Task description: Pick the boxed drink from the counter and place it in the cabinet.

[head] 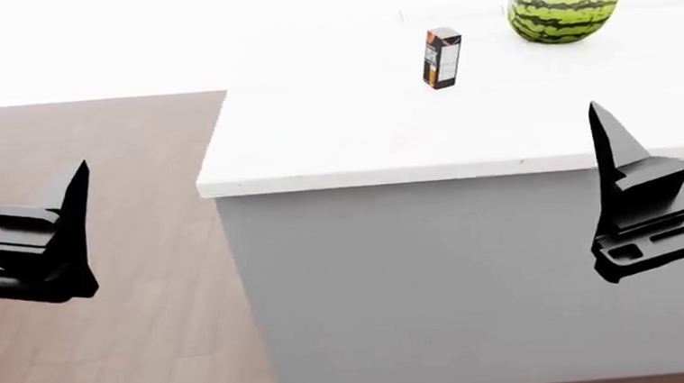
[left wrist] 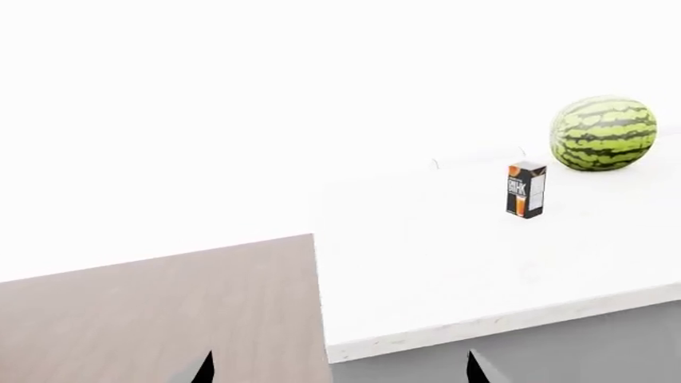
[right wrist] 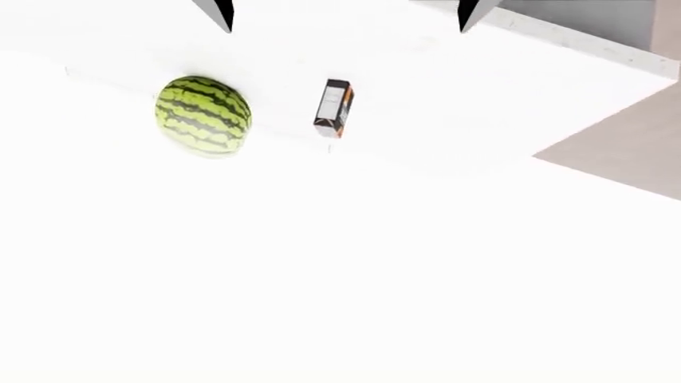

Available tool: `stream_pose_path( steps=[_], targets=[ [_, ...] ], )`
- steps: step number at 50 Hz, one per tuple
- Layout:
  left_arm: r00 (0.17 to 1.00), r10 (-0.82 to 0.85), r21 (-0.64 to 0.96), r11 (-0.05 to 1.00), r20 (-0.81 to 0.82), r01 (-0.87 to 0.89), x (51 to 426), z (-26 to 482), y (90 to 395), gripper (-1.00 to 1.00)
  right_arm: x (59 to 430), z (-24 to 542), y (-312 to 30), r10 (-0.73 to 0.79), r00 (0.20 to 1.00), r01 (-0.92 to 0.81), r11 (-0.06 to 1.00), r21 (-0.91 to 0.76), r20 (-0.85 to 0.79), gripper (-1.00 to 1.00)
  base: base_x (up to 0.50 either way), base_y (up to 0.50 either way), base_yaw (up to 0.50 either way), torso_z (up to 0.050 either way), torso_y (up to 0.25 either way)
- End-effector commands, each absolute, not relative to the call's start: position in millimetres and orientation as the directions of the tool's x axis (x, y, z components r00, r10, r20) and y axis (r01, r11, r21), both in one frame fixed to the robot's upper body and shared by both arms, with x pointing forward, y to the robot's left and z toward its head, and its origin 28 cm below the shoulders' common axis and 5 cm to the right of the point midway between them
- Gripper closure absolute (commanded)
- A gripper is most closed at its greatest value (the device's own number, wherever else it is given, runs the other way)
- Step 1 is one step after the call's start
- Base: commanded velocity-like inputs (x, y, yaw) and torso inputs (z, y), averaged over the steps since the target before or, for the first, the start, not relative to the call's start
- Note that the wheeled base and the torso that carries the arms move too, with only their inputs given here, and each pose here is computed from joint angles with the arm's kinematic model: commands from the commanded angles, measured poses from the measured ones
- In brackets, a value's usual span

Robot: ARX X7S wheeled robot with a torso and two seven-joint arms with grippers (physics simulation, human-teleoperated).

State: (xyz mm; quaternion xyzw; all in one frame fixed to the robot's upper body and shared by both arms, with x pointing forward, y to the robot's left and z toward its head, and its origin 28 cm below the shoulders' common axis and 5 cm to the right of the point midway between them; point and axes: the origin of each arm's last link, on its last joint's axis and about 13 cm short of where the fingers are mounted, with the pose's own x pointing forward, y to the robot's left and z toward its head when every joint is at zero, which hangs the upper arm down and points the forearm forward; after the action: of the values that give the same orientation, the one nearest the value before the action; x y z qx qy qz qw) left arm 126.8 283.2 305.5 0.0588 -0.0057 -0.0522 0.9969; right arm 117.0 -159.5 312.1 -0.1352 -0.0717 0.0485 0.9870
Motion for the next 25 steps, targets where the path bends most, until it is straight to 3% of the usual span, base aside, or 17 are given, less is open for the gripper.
stream_pose_path(
  steps=[1,13,25],
  targets=[
    [0.994,-0.110,0.118,0.987,0.006,0.108,125.9,305.0,282.2,-1.00,116.4,311.7,-159.6,0.117,0.985,-0.078,0.958,-0.275,0.128,-1.00,-0.46,-0.18,0.00,0.000,0.000],
    [0.994,-0.110,0.114,0.988,0.011,0.108,126.0,305.0,282.5,-1.00,115.3,312.3,-158.5,0.118,0.984,-0.078,0.956,-0.282,0.130,-1.00,-0.46,-0.19,0.00,0.000,0.000],
    [0.993,-0.115,0.112,0.987,0.014,0.113,125.1,304.4,282.6,-1.00,114.7,313.1,-157.6,0.123,0.983,-0.081,0.955,-0.285,0.133,-1.00,-0.34,-0.36,0.00,0.000,0.000]
  ],
)
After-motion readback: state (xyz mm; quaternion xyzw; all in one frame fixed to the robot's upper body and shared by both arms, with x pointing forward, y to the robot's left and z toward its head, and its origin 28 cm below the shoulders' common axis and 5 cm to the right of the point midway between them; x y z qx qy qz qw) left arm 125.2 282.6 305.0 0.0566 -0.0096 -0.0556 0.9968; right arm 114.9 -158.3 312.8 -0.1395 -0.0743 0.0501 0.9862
